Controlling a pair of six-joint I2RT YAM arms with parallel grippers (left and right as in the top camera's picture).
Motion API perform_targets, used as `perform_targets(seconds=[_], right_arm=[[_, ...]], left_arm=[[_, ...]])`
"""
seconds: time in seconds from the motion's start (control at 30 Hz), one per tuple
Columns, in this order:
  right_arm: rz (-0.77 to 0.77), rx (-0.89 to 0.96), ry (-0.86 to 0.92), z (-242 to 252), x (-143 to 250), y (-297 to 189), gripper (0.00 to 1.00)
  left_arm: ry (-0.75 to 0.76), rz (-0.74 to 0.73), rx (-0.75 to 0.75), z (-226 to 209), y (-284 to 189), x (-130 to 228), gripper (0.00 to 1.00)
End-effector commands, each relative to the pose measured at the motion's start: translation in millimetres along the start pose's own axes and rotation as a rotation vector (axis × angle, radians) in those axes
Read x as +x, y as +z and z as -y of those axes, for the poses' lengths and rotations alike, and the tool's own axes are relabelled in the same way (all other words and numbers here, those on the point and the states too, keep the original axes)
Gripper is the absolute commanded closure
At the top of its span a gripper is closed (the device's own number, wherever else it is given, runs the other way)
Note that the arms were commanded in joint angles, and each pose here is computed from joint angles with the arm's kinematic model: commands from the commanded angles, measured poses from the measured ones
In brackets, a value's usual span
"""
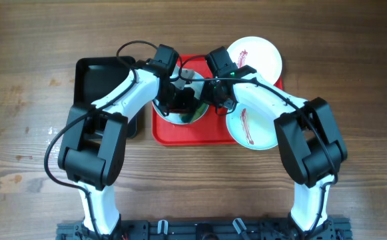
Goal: Clean dirty plates on tray and stack at the side
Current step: 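Rub the sponge in circles across the plate center with the left gripper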
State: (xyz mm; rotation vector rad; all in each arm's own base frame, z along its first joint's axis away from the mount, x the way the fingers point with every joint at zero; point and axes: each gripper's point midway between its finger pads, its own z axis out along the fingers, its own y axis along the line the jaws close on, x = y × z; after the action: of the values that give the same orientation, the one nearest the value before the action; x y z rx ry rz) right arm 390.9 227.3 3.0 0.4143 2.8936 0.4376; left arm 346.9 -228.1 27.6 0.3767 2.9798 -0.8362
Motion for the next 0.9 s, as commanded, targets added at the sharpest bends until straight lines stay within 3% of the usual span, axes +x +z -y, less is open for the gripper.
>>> perform_targets(seconds=[0.0,0.3,0.47,0.57,0.87], right_arm=[[-0.018,0.042,0.009,12,6,17,0.96],[-0.019,0.043,0.008,12,6,17,0.96],[-0.019,0.043,0.008,12,6,17,0.96],[-0.019,0.043,0.008,12,6,17,0.96],[-0.018,0.042,0.008,12,6,17,0.96]], left_arm=[[-0.086,0.061,-0.118,-20,10,-12,0.96],[-0.209,0.367,-0.443,-74,-17,-66,0.96],[-0.370,0.454,-0.658,-110,-41,-60,0.96],[-0.431,0.463,-0.738,-122,-49,-50,0.96],[-0.444,0.355,-0.786,-127,-48,-24,0.96]])
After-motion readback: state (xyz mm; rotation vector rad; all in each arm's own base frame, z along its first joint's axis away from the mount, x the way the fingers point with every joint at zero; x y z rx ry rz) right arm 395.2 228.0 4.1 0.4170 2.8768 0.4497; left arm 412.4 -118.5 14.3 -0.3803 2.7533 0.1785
